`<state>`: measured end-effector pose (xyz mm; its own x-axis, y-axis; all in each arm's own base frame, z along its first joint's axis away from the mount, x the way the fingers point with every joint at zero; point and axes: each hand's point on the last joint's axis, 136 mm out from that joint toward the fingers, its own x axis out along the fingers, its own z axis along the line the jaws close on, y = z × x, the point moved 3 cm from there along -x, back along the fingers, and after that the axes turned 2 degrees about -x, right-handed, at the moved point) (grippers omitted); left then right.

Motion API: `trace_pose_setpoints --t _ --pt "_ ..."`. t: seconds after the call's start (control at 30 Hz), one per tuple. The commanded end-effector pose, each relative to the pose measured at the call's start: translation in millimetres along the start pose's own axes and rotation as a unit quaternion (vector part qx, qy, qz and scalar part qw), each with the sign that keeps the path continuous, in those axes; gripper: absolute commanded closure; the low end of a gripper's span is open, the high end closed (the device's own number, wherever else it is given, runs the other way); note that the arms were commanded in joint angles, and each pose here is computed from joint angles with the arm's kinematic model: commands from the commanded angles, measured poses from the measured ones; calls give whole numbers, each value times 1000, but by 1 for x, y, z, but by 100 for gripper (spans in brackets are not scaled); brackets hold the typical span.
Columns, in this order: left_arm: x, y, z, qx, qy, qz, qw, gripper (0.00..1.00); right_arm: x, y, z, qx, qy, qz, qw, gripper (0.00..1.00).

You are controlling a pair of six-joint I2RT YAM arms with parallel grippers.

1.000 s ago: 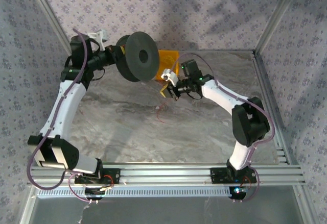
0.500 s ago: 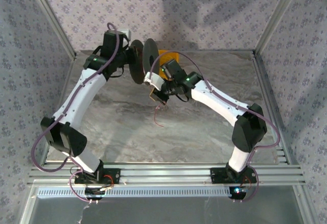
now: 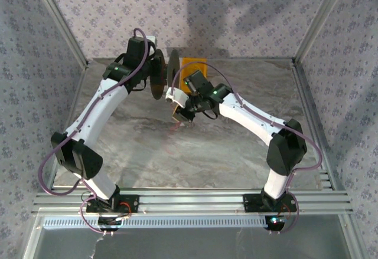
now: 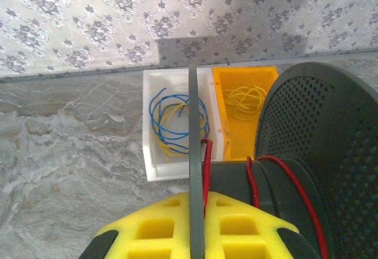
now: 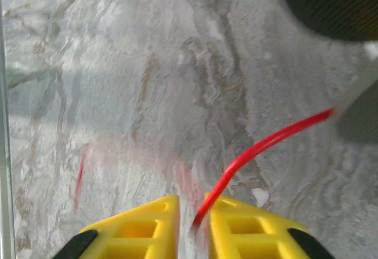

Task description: Wrap the cables

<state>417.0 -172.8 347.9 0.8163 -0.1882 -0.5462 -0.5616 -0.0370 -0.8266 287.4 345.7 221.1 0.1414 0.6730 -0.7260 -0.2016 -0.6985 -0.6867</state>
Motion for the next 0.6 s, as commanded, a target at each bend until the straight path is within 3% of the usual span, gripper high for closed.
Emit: trace_pose_setpoints --t 0.0,0.23,0.43,0.57 --pt "-32 -45 5 -22 4 -91 996 100 17 18 11 19 -51 10 998 73" --pt "-34 -40 2 -35 18 -85 996 100 18 34 13 40 -75 -1 996 60" --pt "-39 -42 1 -38 25 -86 995 100 -12 50 -11 124 -67 -75 987 30" --pt "-39 -42 1 -43 29 -86 995 100 -5 68 -22 216 -93 -106 966 19"
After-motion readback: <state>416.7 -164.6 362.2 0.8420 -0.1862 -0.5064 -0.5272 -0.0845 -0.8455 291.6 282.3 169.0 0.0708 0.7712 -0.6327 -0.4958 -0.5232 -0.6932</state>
